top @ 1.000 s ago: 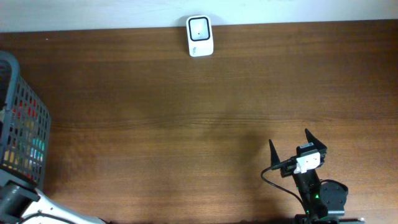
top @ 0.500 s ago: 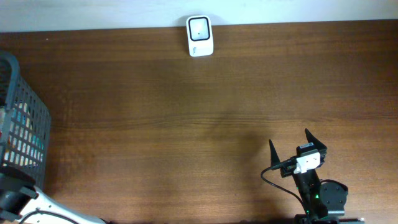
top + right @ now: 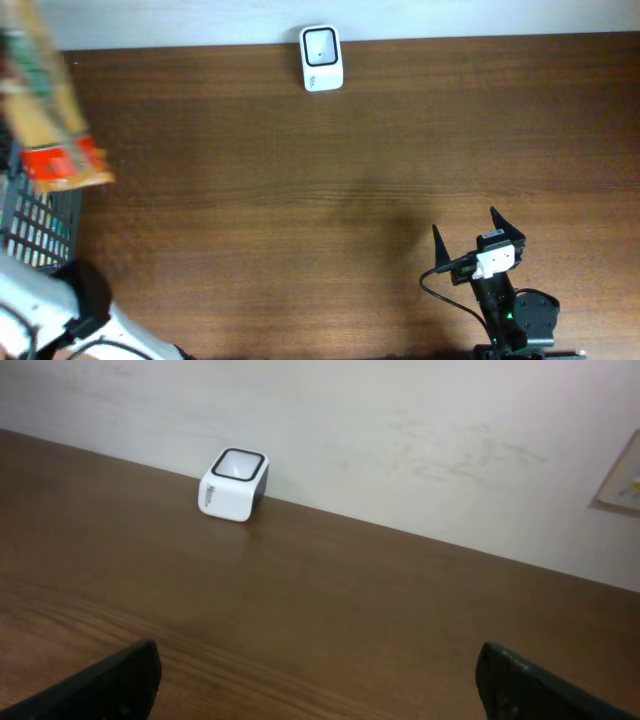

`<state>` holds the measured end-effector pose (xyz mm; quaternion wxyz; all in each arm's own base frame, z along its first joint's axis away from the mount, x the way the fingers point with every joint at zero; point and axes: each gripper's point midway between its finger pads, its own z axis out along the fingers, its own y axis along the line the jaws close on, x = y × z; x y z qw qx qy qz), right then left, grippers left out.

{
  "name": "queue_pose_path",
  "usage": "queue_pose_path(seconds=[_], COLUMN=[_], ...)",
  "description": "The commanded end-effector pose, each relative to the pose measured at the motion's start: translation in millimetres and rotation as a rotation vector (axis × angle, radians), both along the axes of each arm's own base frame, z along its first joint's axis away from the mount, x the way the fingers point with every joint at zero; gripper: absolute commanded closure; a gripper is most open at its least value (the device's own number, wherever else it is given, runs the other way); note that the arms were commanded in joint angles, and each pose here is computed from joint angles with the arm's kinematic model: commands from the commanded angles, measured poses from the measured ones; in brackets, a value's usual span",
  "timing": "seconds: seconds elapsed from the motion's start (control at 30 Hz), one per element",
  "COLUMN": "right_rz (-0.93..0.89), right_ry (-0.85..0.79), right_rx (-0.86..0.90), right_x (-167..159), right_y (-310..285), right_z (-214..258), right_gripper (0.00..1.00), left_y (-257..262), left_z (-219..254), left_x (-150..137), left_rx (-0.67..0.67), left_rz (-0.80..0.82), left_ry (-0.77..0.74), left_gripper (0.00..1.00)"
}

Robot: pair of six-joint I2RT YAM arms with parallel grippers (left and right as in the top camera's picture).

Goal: Scan the item barcode
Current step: 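Carry spaghetti pack with left gripper and place it on table centre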

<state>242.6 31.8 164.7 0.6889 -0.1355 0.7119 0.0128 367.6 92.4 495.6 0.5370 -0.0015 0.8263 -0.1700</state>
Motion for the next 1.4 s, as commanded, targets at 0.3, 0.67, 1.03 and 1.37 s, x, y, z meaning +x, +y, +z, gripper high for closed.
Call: queue_pose_path(seconds=[0.3,0.67,1.03,1.37], right_rz=[-0.002,-0.002,-0.002,-0.002], right_ry=[0.004,0.004,0.004,0.004], right_rx=[0.008,0.008,0.008,0.008], right_x=[0,0,0,0], right_y=[-1,-1,-1,-1], right_z=[-3,-3,-3,-3], right_gripper=[0.01,0.01,0.01,0.01], left_y=[-263,-413,-445,-414], left_z=[-160,-329,-421,-284], left_x=[71,65,30,70], left_rx=[0.098,-0.066,-0.252,-0.040], left_rz=[-0.480,-0.513,-0.030,-0.469], left_ry=[0.477,0.740,0.949,0.463], left_gripper=[1.00,1.00,0.76,0.01])
